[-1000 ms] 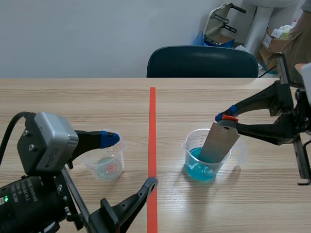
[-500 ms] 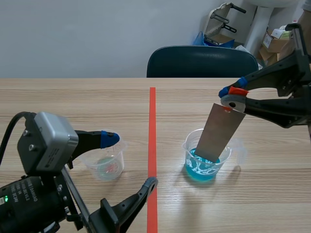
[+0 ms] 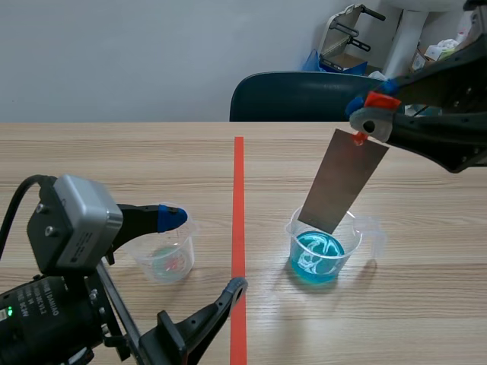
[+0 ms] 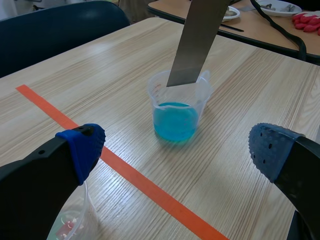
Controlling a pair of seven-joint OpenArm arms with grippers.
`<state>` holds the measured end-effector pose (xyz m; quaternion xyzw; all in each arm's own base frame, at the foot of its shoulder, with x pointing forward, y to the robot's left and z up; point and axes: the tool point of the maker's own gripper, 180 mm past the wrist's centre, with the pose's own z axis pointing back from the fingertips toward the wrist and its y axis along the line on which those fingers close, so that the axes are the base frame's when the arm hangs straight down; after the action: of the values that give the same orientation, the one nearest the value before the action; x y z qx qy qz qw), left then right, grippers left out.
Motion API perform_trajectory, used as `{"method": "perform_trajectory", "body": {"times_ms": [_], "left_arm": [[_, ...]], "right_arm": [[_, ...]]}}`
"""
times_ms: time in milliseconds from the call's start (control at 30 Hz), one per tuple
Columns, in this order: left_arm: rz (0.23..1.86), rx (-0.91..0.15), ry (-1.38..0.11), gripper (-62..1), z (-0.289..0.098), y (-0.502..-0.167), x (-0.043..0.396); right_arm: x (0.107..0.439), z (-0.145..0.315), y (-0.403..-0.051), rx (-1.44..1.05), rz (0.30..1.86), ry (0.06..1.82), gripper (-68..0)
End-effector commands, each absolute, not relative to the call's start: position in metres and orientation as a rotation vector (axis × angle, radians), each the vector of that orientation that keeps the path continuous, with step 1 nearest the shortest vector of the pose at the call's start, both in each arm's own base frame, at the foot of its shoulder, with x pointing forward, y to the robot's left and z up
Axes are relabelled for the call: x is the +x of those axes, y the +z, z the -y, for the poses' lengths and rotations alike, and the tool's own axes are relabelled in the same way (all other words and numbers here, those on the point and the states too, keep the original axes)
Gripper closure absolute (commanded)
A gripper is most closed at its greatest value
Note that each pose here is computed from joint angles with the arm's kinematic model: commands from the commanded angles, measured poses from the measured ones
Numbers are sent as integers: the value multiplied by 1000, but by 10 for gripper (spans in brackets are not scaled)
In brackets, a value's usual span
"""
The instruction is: Do the redox reaction experiment
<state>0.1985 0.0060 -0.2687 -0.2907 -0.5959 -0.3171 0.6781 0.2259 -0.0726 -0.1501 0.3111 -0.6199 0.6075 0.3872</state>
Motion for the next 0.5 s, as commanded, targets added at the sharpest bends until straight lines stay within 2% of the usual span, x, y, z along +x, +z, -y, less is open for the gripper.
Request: {"method": "perform_trajectory", "body": {"times_ms": [0,467], "left_arm": [[1361,-672,-699,-617,-3,-262,199],[1361,-672,-699,-617,-3,-262,199]], "right_arm": [[227,73,-133,785,1610,1564,-6],[245,74,-114,683,1611,1496,-6]]}}
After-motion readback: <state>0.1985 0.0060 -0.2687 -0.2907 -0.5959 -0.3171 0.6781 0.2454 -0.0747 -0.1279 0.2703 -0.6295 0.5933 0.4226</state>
